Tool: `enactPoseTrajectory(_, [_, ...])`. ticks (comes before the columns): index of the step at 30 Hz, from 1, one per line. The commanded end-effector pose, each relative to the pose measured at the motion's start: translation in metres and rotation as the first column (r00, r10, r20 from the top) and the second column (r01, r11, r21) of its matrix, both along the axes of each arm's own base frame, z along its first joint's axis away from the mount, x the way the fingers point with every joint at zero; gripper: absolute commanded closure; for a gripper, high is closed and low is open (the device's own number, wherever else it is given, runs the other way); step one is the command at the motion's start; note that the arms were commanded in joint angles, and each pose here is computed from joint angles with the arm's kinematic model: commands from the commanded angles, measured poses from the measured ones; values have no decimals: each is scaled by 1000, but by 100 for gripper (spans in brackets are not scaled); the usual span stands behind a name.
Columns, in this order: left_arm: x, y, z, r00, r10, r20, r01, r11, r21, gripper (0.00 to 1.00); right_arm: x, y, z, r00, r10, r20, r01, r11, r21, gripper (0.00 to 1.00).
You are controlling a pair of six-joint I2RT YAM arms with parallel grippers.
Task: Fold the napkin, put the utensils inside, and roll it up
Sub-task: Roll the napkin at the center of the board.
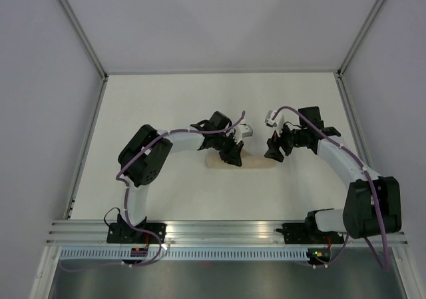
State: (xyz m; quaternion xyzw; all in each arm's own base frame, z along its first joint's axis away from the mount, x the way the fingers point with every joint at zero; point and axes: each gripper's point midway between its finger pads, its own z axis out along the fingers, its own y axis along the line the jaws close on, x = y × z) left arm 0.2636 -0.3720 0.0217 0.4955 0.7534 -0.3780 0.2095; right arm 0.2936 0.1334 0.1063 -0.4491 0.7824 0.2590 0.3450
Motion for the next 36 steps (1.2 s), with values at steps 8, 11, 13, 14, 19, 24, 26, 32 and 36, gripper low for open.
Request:
enactPoseTrajectory(8, [-26,28,-56,944,60,-324,8,979,204,94,-28,36,-17,886,217,411,-119,961,-250,22])
enactPoseTrajectory(11, [-27,27,-60,931,66,-360,17,975,223,94,-37,46,-38,868,278,412,-151,937,-315,22])
enactPoseTrajectory(13, [-27,24,-58,923,65,-379,22,975,220,94,-40,55,-43,856,305,417,-170,928,-330,22])
enactPoseTrajectory(14, [-27,24,-58,921,67,-384,21,975,220,94,-39,54,-49,858,307,412,-162,923,-349,22])
enactPoseTrajectory(19, [-30,23,-59,910,66,-409,28,975,219,93,-41,64,-59,826,350,442,-169,902,-397,22])
enactPoseTrajectory(24, [-35,23,-58,898,59,-437,42,975,217,92,-40,64,-77,821,375,431,-163,876,-453,24])
enactPoseTrajectory(26, [-37,23,-57,891,52,-451,50,976,213,90,-40,64,-82,821,379,428,-161,872,-463,26])
enactPoseTrajectory(32, [-44,23,-51,879,25,-475,74,980,187,68,-41,59,-93,834,381,400,-152,854,-497,49])
enactPoseTrajectory(36, [-38,20,-40,900,20,-436,63,983,175,55,-48,55,-99,847,391,359,-173,843,-510,63])
